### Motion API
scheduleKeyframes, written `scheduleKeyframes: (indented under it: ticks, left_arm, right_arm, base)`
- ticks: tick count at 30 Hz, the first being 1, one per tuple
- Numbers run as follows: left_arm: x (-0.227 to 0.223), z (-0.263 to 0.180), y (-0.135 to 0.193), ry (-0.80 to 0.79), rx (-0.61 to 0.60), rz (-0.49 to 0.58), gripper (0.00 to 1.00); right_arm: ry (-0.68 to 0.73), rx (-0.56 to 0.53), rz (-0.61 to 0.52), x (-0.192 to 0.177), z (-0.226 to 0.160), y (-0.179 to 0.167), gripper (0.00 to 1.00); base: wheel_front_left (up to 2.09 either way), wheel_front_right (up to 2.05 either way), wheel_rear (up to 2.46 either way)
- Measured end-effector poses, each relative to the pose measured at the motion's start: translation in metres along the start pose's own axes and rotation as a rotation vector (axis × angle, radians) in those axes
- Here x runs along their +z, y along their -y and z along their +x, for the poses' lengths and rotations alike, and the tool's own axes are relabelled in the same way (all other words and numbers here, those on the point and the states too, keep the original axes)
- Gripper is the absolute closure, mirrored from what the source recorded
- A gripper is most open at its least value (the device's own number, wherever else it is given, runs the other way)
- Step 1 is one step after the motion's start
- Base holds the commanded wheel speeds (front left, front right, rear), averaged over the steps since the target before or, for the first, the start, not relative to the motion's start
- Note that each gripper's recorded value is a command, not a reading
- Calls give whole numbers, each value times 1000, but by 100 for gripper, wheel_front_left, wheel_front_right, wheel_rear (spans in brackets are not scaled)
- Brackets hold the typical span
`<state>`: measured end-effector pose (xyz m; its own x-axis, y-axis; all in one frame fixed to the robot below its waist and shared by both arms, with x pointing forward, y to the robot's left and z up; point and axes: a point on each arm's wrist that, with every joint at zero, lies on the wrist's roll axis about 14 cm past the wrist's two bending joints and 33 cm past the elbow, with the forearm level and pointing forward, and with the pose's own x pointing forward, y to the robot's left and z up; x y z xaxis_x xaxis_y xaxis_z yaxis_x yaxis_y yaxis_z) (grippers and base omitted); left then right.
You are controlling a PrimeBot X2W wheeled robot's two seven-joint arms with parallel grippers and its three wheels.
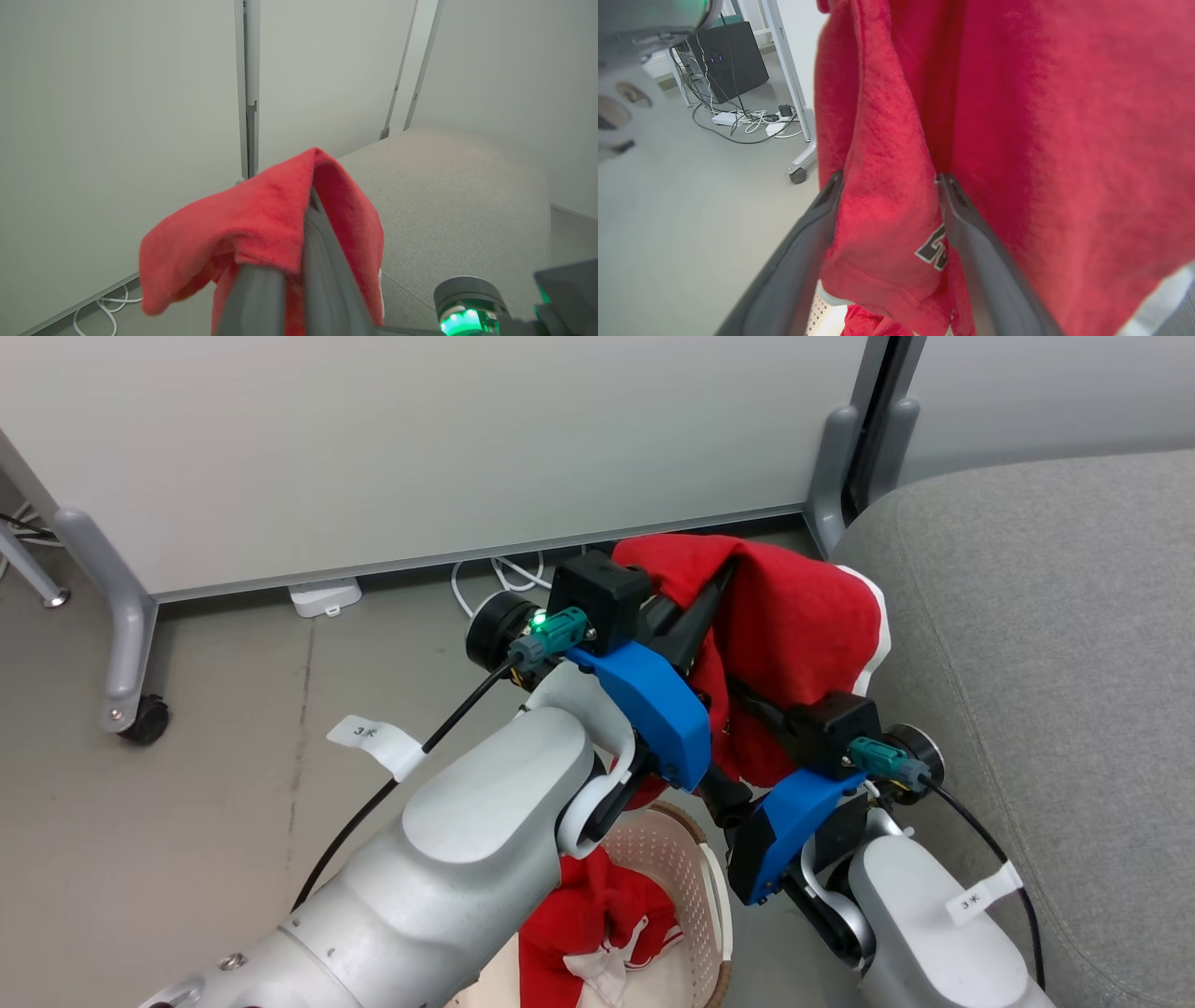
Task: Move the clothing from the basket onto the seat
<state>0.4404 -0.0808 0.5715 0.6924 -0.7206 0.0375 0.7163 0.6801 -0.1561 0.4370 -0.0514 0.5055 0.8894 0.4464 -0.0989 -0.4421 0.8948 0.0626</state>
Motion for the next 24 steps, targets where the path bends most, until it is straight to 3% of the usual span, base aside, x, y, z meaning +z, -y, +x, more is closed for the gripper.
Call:
scheduleKeyframes:
  ticks: [7, 8, 9, 24]
  left_arm:
    - [0, -1, 0, -2, 2, -8, 100]
    - [0, -1, 1, -2, 1, -8, 100]
    - [1, -2, 1, 0, 0, -8, 100]
    - [3, -6, 6, -5, 6, -3, 100]
  right_arm:
    - [-50, 39, -27, -6, 11, -8, 2]
    - [-57, 43, -28, -8, 13, -9, 58]
    - [-59, 46, -26, -8, 13, -9, 100]
    - [-70, 47, 5, -17, 5, -12, 100]
  base:
    - [0, 0, 0]
    - [0, 0, 0]
    - [0, 0, 0]
    - [0, 0, 0]
